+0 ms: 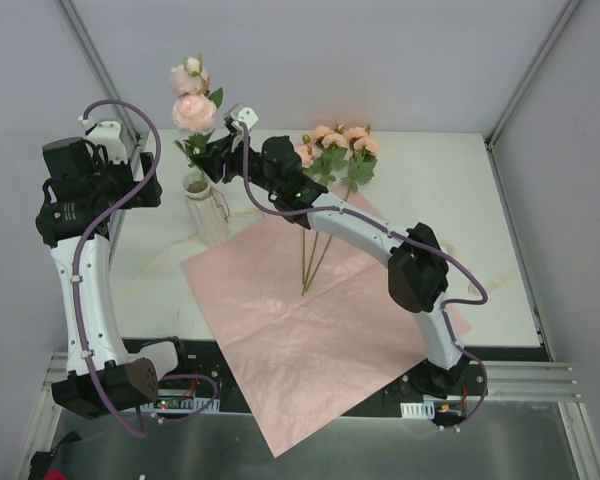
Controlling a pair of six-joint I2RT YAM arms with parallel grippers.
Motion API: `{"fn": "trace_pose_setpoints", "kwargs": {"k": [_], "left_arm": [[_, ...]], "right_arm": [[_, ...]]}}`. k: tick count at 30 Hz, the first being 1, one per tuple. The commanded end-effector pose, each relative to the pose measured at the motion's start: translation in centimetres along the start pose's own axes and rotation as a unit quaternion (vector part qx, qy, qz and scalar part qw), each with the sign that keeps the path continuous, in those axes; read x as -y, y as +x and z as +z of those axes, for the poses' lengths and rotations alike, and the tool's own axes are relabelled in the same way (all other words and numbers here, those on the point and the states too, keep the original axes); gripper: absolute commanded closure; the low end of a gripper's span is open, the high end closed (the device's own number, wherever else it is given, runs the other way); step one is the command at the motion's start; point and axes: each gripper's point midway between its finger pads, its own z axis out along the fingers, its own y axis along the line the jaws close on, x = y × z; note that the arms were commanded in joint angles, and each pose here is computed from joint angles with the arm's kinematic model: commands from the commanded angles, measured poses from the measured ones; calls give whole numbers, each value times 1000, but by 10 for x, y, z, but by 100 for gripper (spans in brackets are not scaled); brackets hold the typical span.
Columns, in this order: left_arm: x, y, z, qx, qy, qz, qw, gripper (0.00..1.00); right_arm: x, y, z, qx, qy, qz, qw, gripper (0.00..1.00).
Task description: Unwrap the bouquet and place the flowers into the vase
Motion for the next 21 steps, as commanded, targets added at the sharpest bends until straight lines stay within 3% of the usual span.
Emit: {"fn": "trace_pose_setpoints", "kwargs": {"k": [1, 5, 6, 13, 14, 15, 17, 18, 21], "left_arm": [[0, -6, -2, 8, 2, -7, 1000, 1], [0, -8, -1, 8, 3, -9, 1000, 1], [0, -8, 0, 7, 6, -12, 1000, 1], [0, -8, 0, 6, 4, -18, 1000, 1], [-1, -7, 1, 5, 3, -17, 1000, 1], [-2, -7, 1, 5, 1, -16, 1000, 1], [-3, -8, 1, 6, -1, -15, 1000, 1], [-3, -10, 0, 8, -1, -16, 1000, 1], [-3, -13, -1, 11, 3, -17, 1000, 1]], "right_arm": [[-26, -58, -22, -15, -18, 8, 1000, 48], [-26, -55, -32, -59, -13, 9, 998, 16], [-25, -55, -33, -67, -13, 11, 998, 2], [-19, -45, -79, -158, 16, 34, 987, 4], [-14, -62, -94, -154, 29, 33, 987, 4], [-9, -33, -112, -201, 43, 41, 978, 4], [1, -29, -143, -225, 77, 34, 971, 4], [8, 3, -166, -272, 96, 33, 957, 4], [24, 20, -210, -310, 156, 24, 938, 4]]}}
